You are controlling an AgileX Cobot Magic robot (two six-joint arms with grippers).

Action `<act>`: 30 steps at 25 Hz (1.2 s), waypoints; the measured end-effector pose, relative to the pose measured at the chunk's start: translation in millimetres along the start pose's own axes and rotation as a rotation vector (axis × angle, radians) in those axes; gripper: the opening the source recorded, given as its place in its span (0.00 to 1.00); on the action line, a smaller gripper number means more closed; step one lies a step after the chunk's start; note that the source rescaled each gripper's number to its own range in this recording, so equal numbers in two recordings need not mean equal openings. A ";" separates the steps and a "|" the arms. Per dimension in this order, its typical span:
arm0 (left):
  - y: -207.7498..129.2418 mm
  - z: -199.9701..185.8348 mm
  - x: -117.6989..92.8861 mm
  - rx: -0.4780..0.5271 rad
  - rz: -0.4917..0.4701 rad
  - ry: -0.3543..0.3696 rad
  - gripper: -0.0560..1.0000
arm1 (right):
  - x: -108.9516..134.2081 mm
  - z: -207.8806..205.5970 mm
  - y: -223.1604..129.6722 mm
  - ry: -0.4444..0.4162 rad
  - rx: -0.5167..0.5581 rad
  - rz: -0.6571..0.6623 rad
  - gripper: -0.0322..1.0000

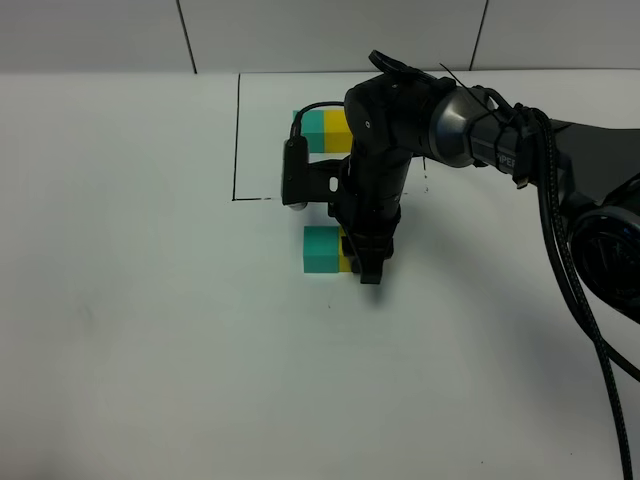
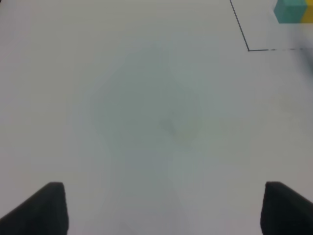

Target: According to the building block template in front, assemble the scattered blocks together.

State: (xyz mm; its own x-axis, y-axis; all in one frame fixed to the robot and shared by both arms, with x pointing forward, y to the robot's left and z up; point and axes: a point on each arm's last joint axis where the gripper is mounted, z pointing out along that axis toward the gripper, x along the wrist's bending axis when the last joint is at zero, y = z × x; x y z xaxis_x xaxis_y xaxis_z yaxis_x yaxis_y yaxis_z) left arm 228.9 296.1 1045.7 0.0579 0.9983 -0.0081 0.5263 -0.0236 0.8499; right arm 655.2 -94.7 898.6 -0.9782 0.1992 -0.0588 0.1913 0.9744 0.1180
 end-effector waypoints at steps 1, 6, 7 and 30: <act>0.0 0.0 0.0 0.000 0.000 0.000 0.82 | 0.0 0.0 0.0 0.000 0.000 -0.008 0.04; 0.0 0.0 0.0 0.000 0.000 0.000 0.82 | 0.0 0.0 0.1 0.000 -0.001 -0.020 0.04; 0.0 0.0 0.0 0.000 0.000 0.000 0.82 | -0.1 0.0 -0.2 0.001 -0.001 -0.019 0.04; 0.0 0.0 -0.1 0.000 0.000 -0.001 0.82 | -22.3 -143.1 -110.8 -0.180 -0.188 0.628 1.00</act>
State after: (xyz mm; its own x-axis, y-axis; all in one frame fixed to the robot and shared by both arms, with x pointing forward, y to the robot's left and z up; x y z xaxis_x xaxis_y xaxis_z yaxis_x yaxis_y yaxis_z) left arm 228.9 296.0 1045.7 0.0584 0.9983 -0.0088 0.5263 -0.0233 0.8500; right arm 644.3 -222.0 1028.7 -0.6540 0.7517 -0.0853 0.6856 0.6366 0.3530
